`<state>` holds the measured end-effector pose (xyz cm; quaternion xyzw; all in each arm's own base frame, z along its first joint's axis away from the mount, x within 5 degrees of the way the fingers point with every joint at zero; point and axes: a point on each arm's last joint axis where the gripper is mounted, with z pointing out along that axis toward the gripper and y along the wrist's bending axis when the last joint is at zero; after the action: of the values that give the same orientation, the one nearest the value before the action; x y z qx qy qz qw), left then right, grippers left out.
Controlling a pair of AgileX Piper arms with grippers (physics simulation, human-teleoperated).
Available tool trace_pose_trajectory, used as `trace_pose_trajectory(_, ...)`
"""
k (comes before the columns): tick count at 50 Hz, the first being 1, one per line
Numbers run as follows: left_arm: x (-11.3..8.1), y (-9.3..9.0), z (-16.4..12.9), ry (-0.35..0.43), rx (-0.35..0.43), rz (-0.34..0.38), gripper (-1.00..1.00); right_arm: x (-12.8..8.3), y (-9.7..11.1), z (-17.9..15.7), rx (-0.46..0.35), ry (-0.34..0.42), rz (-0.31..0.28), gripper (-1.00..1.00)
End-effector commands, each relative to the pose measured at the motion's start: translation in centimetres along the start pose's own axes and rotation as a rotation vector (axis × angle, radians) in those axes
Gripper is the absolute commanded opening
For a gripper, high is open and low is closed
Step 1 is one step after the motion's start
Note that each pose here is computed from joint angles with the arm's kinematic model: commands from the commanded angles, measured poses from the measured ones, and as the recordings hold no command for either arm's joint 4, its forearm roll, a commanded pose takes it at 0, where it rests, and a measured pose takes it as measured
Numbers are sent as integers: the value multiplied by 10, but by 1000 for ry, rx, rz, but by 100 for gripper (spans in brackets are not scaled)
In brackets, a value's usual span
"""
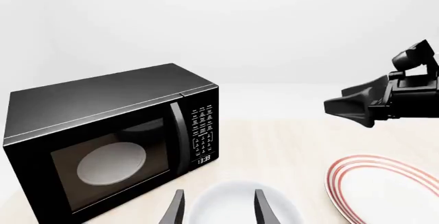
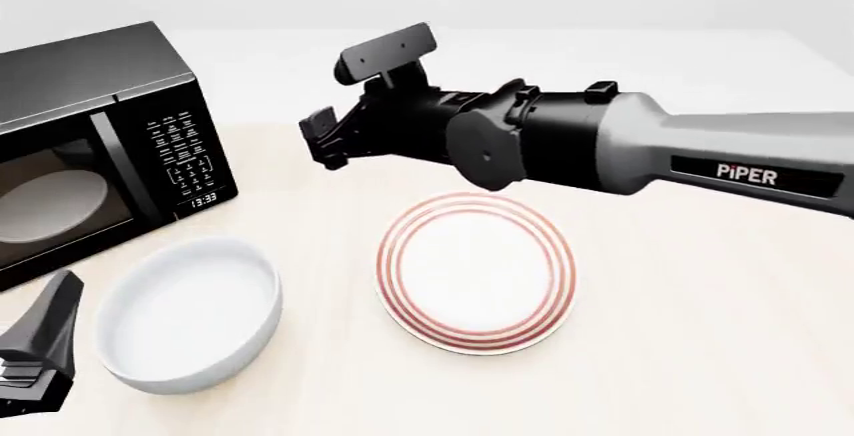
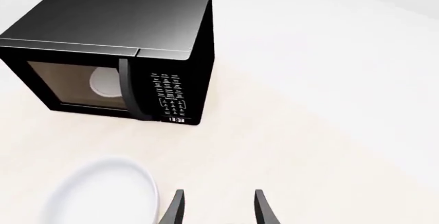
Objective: Put the white bowl to the right of the plate.
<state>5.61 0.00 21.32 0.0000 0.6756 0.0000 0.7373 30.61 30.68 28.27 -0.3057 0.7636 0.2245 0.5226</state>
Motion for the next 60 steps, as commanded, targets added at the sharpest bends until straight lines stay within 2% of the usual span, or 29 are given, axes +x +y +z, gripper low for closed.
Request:
trace_pose_trajectory(1, 0, 0, 0, 0, 0, 0, 100, 12, 19, 18, -38, 47, -8, 100)
trace_pose_trajectory(23, 0, 0, 0, 0, 0, 0, 100, 28, 51, 35, -98, 106, -2, 100)
trace_pose_trajectory(31, 0, 0, 0, 0, 0, 0, 100, 31, 54, 41, -103, 117, 3, 100)
trace_pose_trajectory(38, 0, 0, 0, 0, 0, 0, 100, 42, 60, 50, -110, 157, 5, 100)
trace_pose_trajectory(39, 0, 0, 0, 0, 0, 0, 100, 47, 57, 57, -101, 187, 1, 100)
trace_pose_trajectory(40, 0, 0, 0, 0, 0, 0, 100, 46, 61, 53, -110, 170, 8, 100)
trace_pose_trajectory(43, 0, 0, 0, 0, 0, 0, 100, 59, 65, 61, -114, 209, 7, 100)
trace_pose_trajectory(44, 0, 0, 0, 0, 0, 0, 100, 75, 93, 72, -155, 263, 9, 100)
trace_pose_trajectory(60, 0, 0, 0, 0, 0, 0, 100, 78, 99, 72, -164, 271, 13, 100)
